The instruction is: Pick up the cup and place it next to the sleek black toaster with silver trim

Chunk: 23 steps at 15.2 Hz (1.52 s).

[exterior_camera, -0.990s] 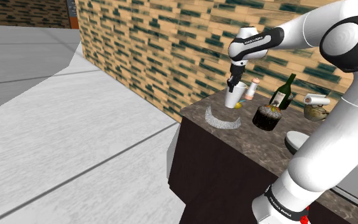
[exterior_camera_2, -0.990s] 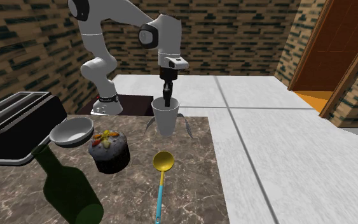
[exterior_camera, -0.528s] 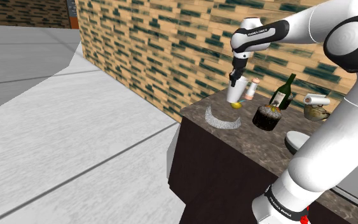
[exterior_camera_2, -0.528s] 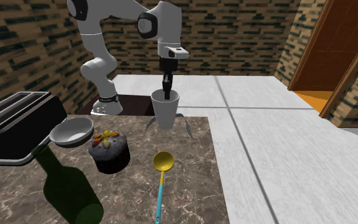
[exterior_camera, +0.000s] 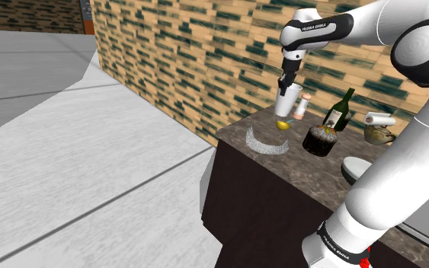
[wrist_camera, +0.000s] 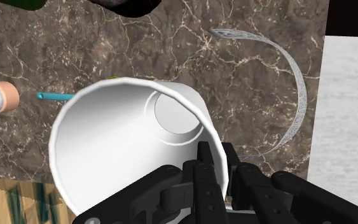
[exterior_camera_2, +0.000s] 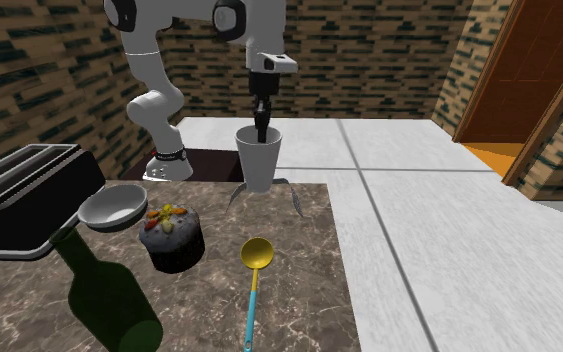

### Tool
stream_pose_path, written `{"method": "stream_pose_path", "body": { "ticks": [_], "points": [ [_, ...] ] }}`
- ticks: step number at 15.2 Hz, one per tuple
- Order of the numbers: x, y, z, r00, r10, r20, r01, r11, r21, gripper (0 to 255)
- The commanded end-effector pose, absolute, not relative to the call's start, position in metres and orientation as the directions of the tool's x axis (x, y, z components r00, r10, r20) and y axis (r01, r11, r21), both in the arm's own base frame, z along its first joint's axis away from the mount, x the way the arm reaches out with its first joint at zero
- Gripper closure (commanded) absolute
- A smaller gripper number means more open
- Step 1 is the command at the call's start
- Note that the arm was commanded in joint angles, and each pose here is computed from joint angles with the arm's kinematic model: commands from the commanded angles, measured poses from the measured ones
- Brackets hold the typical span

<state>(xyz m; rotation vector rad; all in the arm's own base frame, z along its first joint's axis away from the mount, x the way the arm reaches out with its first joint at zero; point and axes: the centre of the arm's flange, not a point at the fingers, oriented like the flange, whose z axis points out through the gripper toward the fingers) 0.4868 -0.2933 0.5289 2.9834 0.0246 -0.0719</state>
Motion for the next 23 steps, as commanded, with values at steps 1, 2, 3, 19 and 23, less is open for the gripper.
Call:
{"method": "stream_pose_path", "body": {
  "ticks": [1,2,3,19,23],
  "points": [
    [0.486,-0.293,0.539,0.999,0.013,-0.049,0.020,-0.988,0.156,255],
    [0.486,-0.293,0.544,0.999,0.013,-0.049,0.020,-0.988,0.156,255],
    [0.486,-0.293,0.550,0.999,0.013,-0.049,0.020,-0.988,0.156,255],
    [0.486,-0.293,0.634,0.999,0.013,-0.049,0.020,-0.988,0.156,255],
    [0.486,-0.293,0.650,0.999,0.013,-0.049,0.020,-0.988,0.156,255]
  ]
}}
